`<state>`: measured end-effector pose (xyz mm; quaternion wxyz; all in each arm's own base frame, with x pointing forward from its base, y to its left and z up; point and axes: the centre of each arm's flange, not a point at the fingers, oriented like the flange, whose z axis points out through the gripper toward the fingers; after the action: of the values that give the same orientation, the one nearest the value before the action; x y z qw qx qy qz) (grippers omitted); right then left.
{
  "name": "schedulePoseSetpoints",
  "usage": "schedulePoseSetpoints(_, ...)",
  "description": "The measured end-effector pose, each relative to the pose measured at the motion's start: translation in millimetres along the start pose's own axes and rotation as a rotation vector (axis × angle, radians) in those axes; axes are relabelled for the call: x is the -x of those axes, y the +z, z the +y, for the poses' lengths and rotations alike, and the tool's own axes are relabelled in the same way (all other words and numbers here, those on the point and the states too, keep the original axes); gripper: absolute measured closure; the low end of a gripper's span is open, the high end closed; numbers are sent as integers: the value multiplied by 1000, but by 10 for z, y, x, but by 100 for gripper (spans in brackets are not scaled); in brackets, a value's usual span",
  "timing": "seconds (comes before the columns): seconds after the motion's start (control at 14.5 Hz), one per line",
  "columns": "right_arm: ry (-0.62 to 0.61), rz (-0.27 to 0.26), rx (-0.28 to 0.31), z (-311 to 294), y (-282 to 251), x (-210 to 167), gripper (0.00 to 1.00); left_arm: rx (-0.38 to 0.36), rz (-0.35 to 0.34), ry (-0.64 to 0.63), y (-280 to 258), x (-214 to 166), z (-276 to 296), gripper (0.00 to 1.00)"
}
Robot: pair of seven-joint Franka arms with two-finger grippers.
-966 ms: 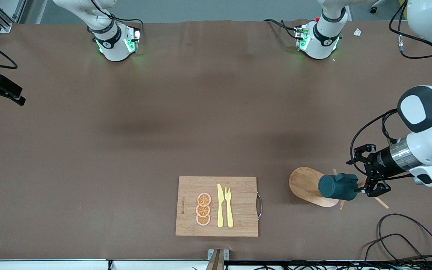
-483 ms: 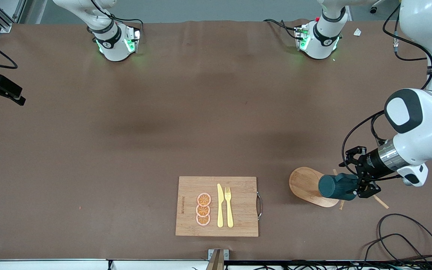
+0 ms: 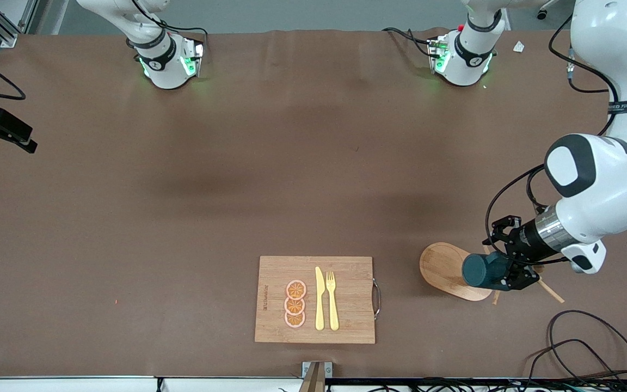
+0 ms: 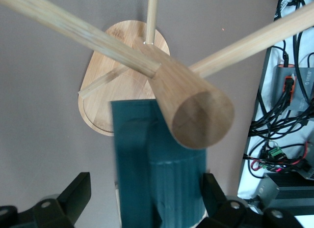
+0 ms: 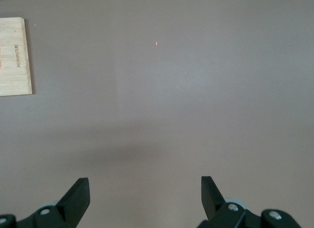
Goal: Transfer cup from left to right arm and place
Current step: 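Close the left gripper on the teal mug's rim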
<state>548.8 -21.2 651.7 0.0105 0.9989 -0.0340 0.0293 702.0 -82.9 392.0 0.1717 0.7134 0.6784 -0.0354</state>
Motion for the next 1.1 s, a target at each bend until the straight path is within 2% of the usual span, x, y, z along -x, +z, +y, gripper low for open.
schedulePoseSetpoints(1.1, 0, 0, 0, 0, 0, 0, 0, -2, 13, 10, 98, -47, 52, 4)
